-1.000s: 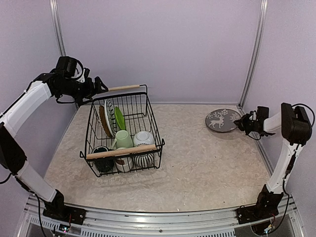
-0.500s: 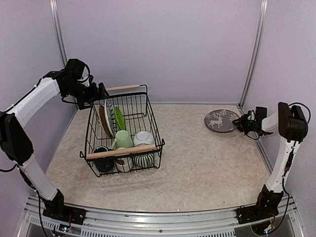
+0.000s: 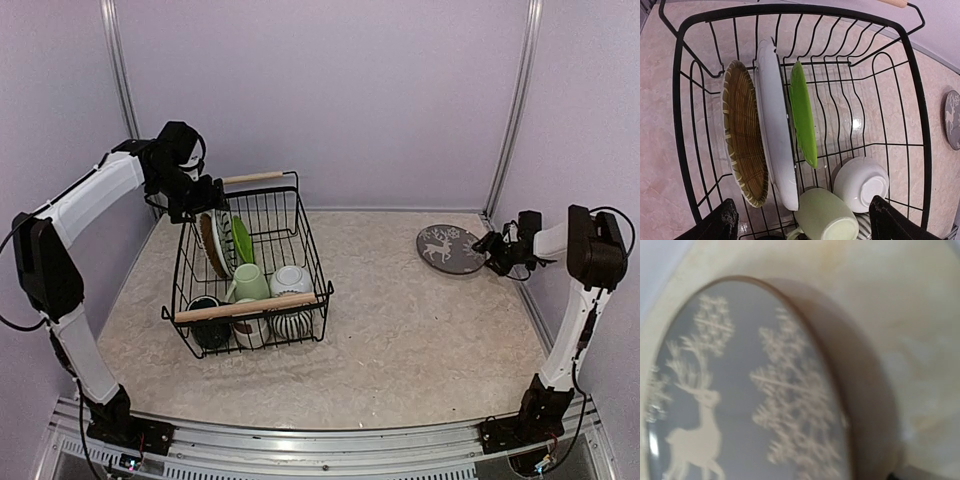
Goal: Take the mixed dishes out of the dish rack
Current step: Grab the plate from the dish rack.
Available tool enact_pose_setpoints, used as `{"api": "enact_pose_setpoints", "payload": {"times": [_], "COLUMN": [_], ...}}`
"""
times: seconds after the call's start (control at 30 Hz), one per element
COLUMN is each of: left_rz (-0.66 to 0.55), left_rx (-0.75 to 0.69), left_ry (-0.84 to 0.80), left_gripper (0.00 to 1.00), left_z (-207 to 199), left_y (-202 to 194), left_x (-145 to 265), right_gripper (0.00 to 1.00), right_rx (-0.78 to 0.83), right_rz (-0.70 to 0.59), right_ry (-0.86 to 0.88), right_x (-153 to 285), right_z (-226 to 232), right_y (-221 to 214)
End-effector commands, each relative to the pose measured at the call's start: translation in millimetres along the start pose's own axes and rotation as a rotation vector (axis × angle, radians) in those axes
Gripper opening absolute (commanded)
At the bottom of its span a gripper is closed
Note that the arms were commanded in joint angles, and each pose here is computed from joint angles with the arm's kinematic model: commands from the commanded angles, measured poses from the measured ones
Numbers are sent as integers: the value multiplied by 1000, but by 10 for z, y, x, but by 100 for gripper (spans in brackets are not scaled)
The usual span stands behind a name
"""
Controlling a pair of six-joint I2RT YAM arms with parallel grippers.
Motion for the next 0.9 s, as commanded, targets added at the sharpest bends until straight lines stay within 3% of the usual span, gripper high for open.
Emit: {"api": "enact_pose_setpoints", "payload": {"times": [0.0,0.4,0.5,0.63,0.67,0.7,0.87], "left_rz": [-28,-40,-65,-93,-93,-92,-76], "left_rx": [0,-5,2,5,6,5,1], "left_ry": [87,158,201,240,246,249,270], "left_gripper": [85,65,65,65,65,65,61], "left_z": [52,-86,-68,-36,-23,-15,30], "left_y": [42,66,78,95,95,96,96], "left_x": [9,-170,-204,-217,-245,-267,-430], "right_gripper": [73,82,83,87,96,99,100], "right_rx": [103,301,365,405,401,398,394], "right_rz": [35,124,104,53,34,17,-10], "right_ry": [-186,-510,-575,-569,-550,-537,-497], "right_x": [273,821,1004,1229,1284,1333,1533], "right_z": [-123,-56,92,289,326,353,438], "right_y": [-28,-362,-333,-345,-358,-372,-450]}}
Point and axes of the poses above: each gripper's point midway between its finger pads, its own x axis back along the fingers, its own z axis along the line the jaws close on, y = z × x, the point moved 5 cm from there along x, back along the fingers, and after that the axes turned 10 degrees about x, right-handed, at the moved point
